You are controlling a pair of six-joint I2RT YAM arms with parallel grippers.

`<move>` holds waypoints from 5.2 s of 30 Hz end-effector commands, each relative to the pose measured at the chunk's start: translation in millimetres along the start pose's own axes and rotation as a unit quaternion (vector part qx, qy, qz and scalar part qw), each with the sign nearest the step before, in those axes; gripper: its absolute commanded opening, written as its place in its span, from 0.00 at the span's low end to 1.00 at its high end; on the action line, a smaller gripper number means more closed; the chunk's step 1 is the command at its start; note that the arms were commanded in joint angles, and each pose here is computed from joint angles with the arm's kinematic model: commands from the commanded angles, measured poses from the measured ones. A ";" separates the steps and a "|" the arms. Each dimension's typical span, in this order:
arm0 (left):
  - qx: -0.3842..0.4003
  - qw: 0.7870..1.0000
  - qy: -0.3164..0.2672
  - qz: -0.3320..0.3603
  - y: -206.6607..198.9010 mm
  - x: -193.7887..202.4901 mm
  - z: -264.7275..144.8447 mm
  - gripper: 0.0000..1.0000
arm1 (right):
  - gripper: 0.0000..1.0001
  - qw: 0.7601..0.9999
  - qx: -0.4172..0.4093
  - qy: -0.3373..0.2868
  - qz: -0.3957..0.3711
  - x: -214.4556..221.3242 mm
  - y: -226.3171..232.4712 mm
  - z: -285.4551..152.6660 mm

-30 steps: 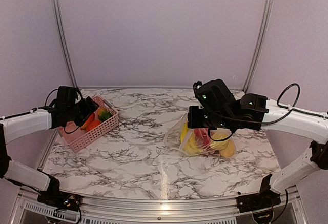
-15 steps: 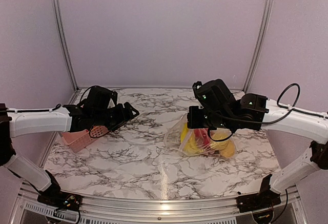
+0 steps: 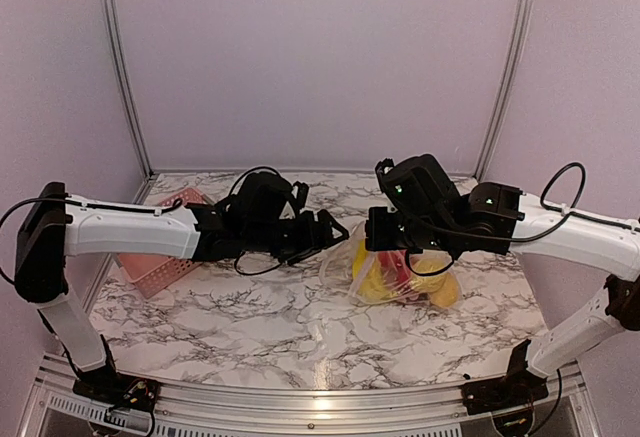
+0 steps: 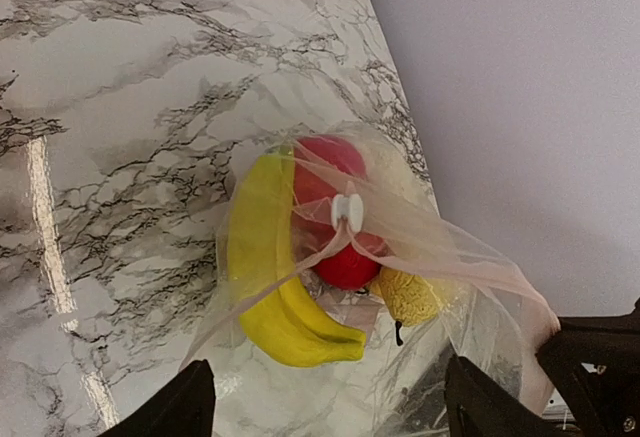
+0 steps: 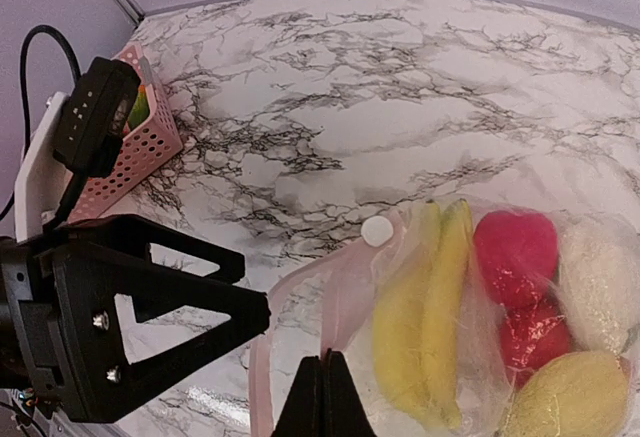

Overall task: Open the zip-top bag and remove the fake food
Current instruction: Pick up the fake fruit from the zipper food storage bag.

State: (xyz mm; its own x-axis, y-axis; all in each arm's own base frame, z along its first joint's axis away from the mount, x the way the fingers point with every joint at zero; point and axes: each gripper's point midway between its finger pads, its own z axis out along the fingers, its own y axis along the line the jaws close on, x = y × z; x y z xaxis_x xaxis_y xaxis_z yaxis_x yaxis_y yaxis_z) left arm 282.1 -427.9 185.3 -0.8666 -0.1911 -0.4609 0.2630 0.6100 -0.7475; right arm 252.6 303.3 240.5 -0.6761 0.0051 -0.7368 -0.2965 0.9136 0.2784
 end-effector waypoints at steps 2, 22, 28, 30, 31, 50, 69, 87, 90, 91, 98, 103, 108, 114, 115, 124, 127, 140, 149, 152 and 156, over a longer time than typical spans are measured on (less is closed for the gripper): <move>0.024 0.999 0.029 0.003 -18.5 21.3 17.3 0.82 | 0.00 1.000 -0.007 -0.009 0.007 -4.8 3.3 -5.5; 0.053 0.994 0.095 -0.007 -26.2 64.8 61.6 0.68 | 0.00 0.999 -0.032 -0.011 -0.011 -8.8 31.5 -7.9; 0.045 0.993 0.104 -0.013 -16.8 72.8 72.5 0.64 | 0.00 0.999 -0.027 -0.013 -0.014 -7.5 30.5 -8.7; 0.034 0.994 0.104 -0.013 -9.7 74.8 74.5 0.64 | 0.05 1.000 -0.022 -0.015 -0.016 -8.8 27.7 -11.1; 0.030 0.994 0.103 -0.013 -7.0 75.4 75.3 0.64 | 0.12 1.000 -0.019 -0.017 -0.017 -9.8 26.1 -12.7; 0.007 0.993 0.114 -0.023 17.8 89.9 83.5 0.63 | 0.44 0.994 0.098 -0.003 0.057 21.8 -104.2 -40.6; 0.007 0.993 0.113 -0.023 16.3 88.7 81.4 0.63 | 0.06 0.983 0.128 0.037 0.123 74.2 -167.9 -28.8; 0.010 0.993 0.114 -0.020 13.8 88.0 82.6 0.63 | 0.12 0.986 0.117 0.061 0.104 74.0 -155.5 8.2; 0.010 0.993 0.114 -0.021 14.3 88.4 82.3 0.63 | 0.15 0.986 0.124 0.057 0.099 68.7 -156.9 -0.1; 0.010 0.993 0.114 -0.020 14.0 88.2 81.9 0.63 | 0.16 0.985 0.126 0.058 0.098 68.2 -158.2 -4.3; 0.009 0.993 0.117 -0.019 15.6 89.9 81.9 0.63 | 0.19 0.988 0.105 0.070 0.088 79.5 -145.3 -29.3; 0.011 0.993 0.116 -0.020 14.4 89.3 82.7 0.63 | 0.12 0.986 0.096 0.107 0.082 109.0 -131.2 -33.0; 0.010 0.993 0.118 -0.020 15.2 90.2 83.0 0.63 | 0.09 0.986 0.079 0.115 0.096 125.8 -128.9 -26.9; 0.010 0.993 0.117 -0.020 14.6 89.6 83.5 0.63 | 0.11 0.988 0.053 0.110 0.098 119.0 -112.0 -7.6; 0.010 0.993 0.117 -0.020 14.5 89.6 83.5 0.63 | 0.12 0.988 0.051 0.107 0.099 115.5 -110.4 -3.8; 0.013 0.993 0.117 -0.019 13.4 89.3 83.1 0.63 | 0.25 0.990 0.046 0.077 0.108 80.8 -117.9 20.2; 0.014 0.993 0.116 -0.018 12.6 88.8 84.2 0.63 | 0.27 0.992 0.039 0.075 0.099 72.8 -111.4 23.5; 0.023 0.993 0.114 -0.017 5.6 85.3 90.5 0.64 | 0.24 0.992 0.044 0.076 0.088 69.9 -106.6 21.4; 0.021 0.993 0.112 -0.012 -0.7 81.6 108.4 0.64 | 0.13 0.990 0.072 0.090 0.080 76.0 -113.1 38.3; 0.019 0.993 0.115 -0.008 -2.3 81.8 114.0 0.64 | 0.11 0.989 0.080 0.095 0.079 81.6 -116.1 45.0; 0.009 0.993 0.119 -0.005 2.4 84.8 118.9 0.64 | 0.10 0.989 0.083 0.096 0.077 83.0 -116.1 51.6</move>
State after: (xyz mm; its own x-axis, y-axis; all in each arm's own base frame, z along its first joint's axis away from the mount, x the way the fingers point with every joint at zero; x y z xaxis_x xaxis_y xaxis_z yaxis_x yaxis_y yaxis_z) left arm 262.8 -530.7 101.7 -0.9431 -0.0397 -0.3300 0.2515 0.5641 -0.7865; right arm 257.6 216.7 115.0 -0.8385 0.0750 -0.5396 -0.0843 0.9607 0.2646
